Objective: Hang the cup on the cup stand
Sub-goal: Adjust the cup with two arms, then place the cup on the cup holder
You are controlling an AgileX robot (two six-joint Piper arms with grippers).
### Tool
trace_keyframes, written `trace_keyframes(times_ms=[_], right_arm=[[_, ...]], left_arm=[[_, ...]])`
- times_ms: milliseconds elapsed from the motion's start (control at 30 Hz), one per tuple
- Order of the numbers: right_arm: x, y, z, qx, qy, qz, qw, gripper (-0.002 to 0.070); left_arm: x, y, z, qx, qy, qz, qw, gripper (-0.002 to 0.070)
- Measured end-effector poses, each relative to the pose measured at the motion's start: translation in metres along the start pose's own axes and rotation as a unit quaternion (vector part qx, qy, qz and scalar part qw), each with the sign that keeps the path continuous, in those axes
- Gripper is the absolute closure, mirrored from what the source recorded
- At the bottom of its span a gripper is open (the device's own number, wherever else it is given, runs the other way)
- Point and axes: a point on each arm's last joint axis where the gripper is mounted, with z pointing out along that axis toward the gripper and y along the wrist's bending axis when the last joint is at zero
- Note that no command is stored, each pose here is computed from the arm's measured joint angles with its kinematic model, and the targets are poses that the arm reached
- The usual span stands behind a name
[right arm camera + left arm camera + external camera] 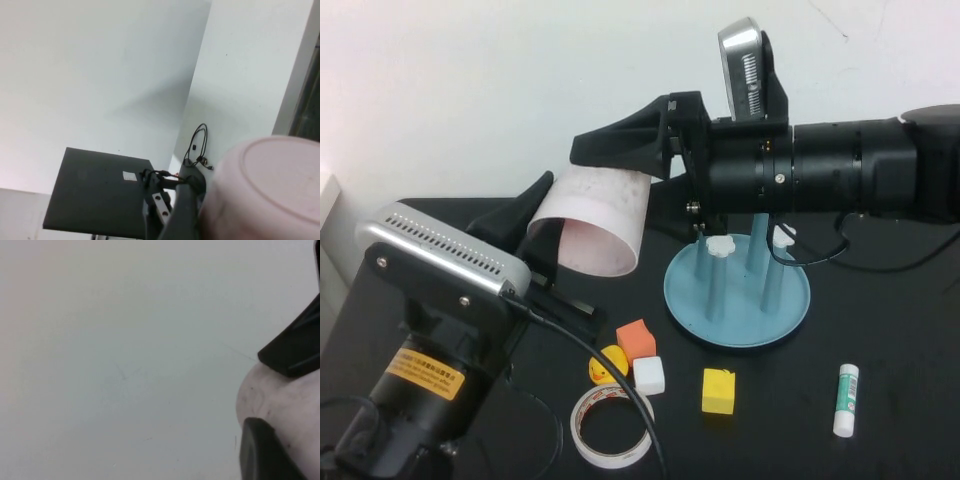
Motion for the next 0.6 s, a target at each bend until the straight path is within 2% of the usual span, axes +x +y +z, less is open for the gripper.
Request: trace_keyframes(times_ms=[167,267,367,500,600], right_arm=[[-0.01,-0.004,-0.01,0.005,-0.018,-0.038,0.999,0.0085],[-0.022,-0.01,-0.024,0.014,-0.04,-0.069,0.997,0.0085],[-0.033,-0.015,-0.036,0.025,-0.059,-0.108,0.992,0.0085],[-0.045,-0.022,-0.051,0.053,-0.084,-0.212,0.972,0.0085],[-0.053,-0.028,-0.055,0.103,-0.1,-0.332,0.932,0.0085]], left_arm=[[0.001,-0.001,-0.005,0.013,0.0,-0.007,1.0,0.0398],[-0.002,-0.001,-0.016,0.027,-0.004,-0.02,0.999,0.0331],[-0.004,0.002,-0.032,0.032,-0.007,-0.049,0.998,0.0311],[-0.007,0.009,-0.054,0.033,-0.013,-0.096,0.995,0.0309],[-0.005,0.013,-0.073,0.034,-0.013,-0.143,0.989,0.0359]])
